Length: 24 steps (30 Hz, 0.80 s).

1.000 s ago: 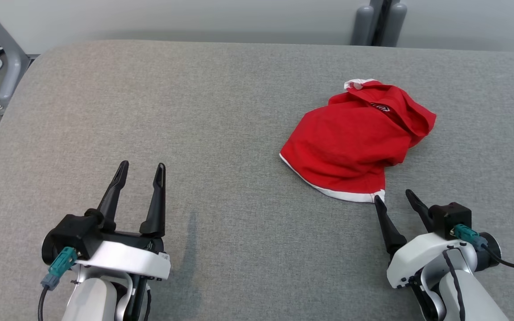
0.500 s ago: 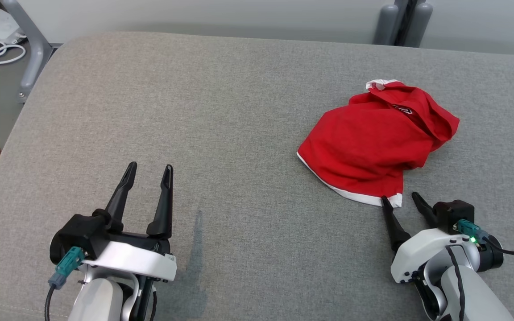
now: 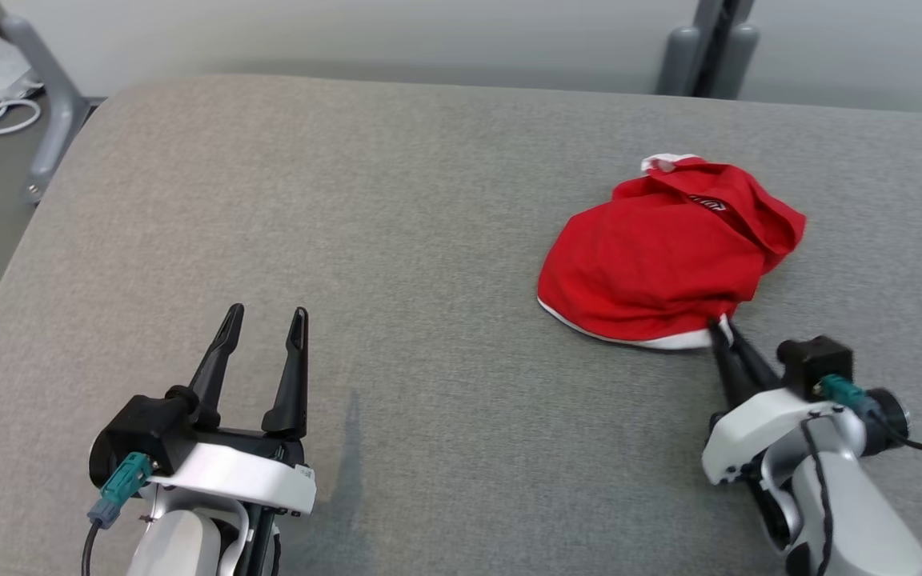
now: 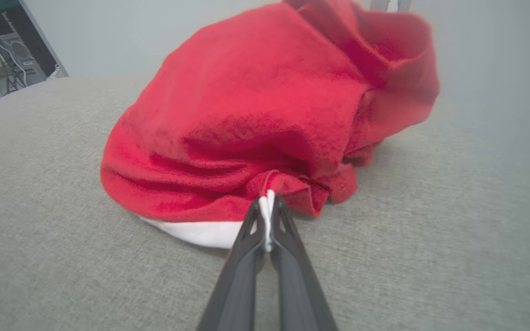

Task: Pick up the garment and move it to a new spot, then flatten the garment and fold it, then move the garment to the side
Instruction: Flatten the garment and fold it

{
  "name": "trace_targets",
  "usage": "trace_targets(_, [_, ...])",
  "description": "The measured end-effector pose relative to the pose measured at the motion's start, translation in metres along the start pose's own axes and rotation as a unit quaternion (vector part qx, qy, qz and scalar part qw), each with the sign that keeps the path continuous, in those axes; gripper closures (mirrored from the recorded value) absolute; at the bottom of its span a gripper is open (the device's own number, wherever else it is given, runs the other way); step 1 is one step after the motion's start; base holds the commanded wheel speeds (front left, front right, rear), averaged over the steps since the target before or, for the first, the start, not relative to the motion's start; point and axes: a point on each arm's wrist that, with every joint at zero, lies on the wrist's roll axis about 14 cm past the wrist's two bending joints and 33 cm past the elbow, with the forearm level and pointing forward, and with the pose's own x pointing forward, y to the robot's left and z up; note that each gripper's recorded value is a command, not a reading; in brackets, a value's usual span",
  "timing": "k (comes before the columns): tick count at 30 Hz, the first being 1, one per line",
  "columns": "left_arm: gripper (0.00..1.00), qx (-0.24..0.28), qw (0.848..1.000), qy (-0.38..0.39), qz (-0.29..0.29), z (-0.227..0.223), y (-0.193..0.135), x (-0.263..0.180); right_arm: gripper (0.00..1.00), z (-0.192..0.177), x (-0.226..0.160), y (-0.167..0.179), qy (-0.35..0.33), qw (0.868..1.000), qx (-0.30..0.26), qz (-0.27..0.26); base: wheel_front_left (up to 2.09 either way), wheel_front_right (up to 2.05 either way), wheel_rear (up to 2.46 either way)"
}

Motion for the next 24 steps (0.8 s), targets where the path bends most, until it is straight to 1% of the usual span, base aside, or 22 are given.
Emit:
trace_targets(2, [0.00, -0.002, 1.000, -0.003, -0.009, 0.001, -0.006, 0.002, 1.00, 0.017, -0.003, -0.013, -0.026, 0.999, -0.009, -0.018, 0.00, 0.00, 0.00])
trace_targets(5, [0.00, -0.006, 1.000, -0.007, -0.024, 0.003, -0.016, 0.006, 1.00, 0.042, -0.018, -0.042, -0.068, 0.996, -0.025, -0.060, 0.00, 0.00, 0.00])
trace_targets(9, [0.00, -0.011, 0.999, -0.004, -0.044, 0.000, -0.031, 0.008, 1.00, 0.079, -0.049, -0.073, -0.132, 0.984, -0.052, -0.112, 0.00, 0.00, 0.00])
trace_targets(11, [0.00, -0.014, 0.998, -0.006, -0.057, 0.001, -0.040, 0.011, 1.00, 0.088, -0.066, -0.084, -0.149, 0.977, -0.067, -0.134, 0.00, 0.00, 0.00])
trace_targets(13, [0.00, -0.018, 0.998, -0.006, -0.068, 0.000, -0.048, 0.014, 1.00, 0.087, -0.080, -0.091, -0.145, 0.975, -0.078, -0.150, 0.00, 0.00, 0.00])
trace_targets(16, [0.00, -0.021, 0.997, -0.004, -0.079, -0.002, -0.056, 0.018, 1.00, 0.079, -0.094, -0.100, -0.126, 0.974, -0.078, -0.170, 0.00, 0.00, 0.00])
trace_targets(20, [0.00, -0.024, 0.996, 0.002, -0.085, -0.006, -0.061, 0.021, 1.00, 0.049, -0.111, -0.113, -0.072, 0.976, -0.066, -0.196, 0.00, 0.00, 0.00])
trace_targets(24, [0.00, -0.026, 0.996, 0.007, -0.087, -0.010, -0.062, 0.022, 1.00, 0.028, -0.122, -0.121, -0.040, 0.975, -0.050, -0.213, 0.00, 0.00, 0.00])
